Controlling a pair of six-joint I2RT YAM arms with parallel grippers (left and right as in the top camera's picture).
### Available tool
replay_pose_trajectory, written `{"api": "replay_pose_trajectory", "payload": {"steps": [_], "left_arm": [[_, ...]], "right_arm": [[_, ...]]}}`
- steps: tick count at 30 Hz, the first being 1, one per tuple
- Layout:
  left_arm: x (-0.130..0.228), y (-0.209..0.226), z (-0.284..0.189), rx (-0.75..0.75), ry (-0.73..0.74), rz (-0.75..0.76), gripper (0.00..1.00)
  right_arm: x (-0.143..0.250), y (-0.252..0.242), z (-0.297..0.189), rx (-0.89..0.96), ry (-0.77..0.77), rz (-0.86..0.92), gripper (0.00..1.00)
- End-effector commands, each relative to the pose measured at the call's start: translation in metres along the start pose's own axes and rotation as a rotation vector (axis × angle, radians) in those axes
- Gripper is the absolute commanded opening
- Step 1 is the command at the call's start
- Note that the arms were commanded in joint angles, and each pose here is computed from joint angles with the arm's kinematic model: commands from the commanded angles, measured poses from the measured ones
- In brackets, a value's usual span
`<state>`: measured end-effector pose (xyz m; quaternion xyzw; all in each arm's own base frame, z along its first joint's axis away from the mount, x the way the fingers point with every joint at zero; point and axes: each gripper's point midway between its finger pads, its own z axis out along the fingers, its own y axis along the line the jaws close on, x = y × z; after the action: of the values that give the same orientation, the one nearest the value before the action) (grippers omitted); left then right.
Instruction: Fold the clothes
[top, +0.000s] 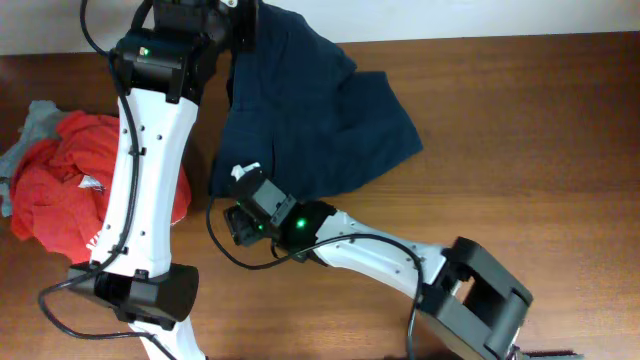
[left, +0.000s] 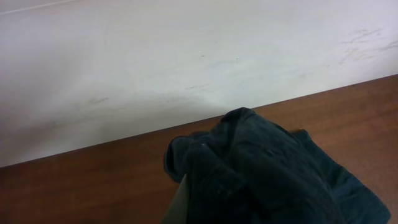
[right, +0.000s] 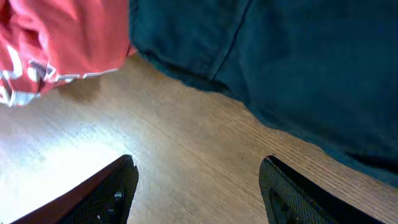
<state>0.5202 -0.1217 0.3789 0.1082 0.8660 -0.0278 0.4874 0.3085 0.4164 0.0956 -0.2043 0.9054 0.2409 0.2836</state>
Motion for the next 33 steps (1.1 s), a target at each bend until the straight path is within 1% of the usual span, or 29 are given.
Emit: {"api": "replay_pose_trajectory", "payload": {"steps": [1, 4, 7, 9, 10, 12, 16, 21, 24, 27, 31, 33], "left_arm": [[-0.010, 0.001, -0.006, -0.002, -0.032, -0.021, 0.01], [-0.010, 0.001, -0.006, -0.002, -0.032, -0.021, 0.01], [-0.010, 0.001, -0.006, -0.002, -0.032, -0.021, 0.01], [-0.010, 0.001, -0.006, -0.002, -0.032, -0.021, 0.01], [-0.010, 0.001, -0.006, -0.002, -0.032, -0.021, 0.01], [-0.010, 0.001, -0.006, -0.002, -0.032, -0.024, 0.01], [-0.010, 0.001, -0.006, -0.001, -0.032, -0.037, 0.01], [-0.009, -0.002, -0.006, 0.003, -0.030, -0.040, 0.01], [-0.008, -0.003, -0.006, 0.006, -0.024, -0.038, 0.01], [-0.006, -0.003, -0.006, 0.005, -0.017, -0.038, 0.01], [-0.005, -0.003, -0.006, 0.006, -0.012, -0.037, 0.01], [-0.004, -0.003, -0.006, 0.006, -0.009, -0.037, 0.01]], "right_arm": [[-0.026, -0.005, -0.002, 0.049, -0.121, 0.098, 0.66], [-0.036, -0.007, 0.002, 0.051, -0.183, 0.191, 0.66], [-0.035, -0.003, 0.012, 0.014, -0.197, 0.409, 0.66], [-0.031, -0.001, 0.015, 0.007, -0.190, 0.504, 0.66], [-0.029, 0.002, 0.016, -0.007, -0.190, 0.592, 0.66], [-0.031, 0.005, 0.017, -0.019, -0.203, 0.663, 0.66], [-0.034, 0.011, 0.018, -0.040, -0.228, 0.717, 0.66], [-0.020, 0.006, 0.038, -0.032, -0.215, 0.816, 0.66], [-0.019, 0.005, 0.048, -0.046, -0.226, 0.852, 0.66], [-0.027, 0.008, 0.050, -0.081, -0.258, 0.864, 0.66], [-0.040, 0.001, 0.050, -0.074, -0.343, 0.875, 0.66], [-0.046, 0.003, 0.054, -0.100, -0.369, 0.881, 0.66]]}}
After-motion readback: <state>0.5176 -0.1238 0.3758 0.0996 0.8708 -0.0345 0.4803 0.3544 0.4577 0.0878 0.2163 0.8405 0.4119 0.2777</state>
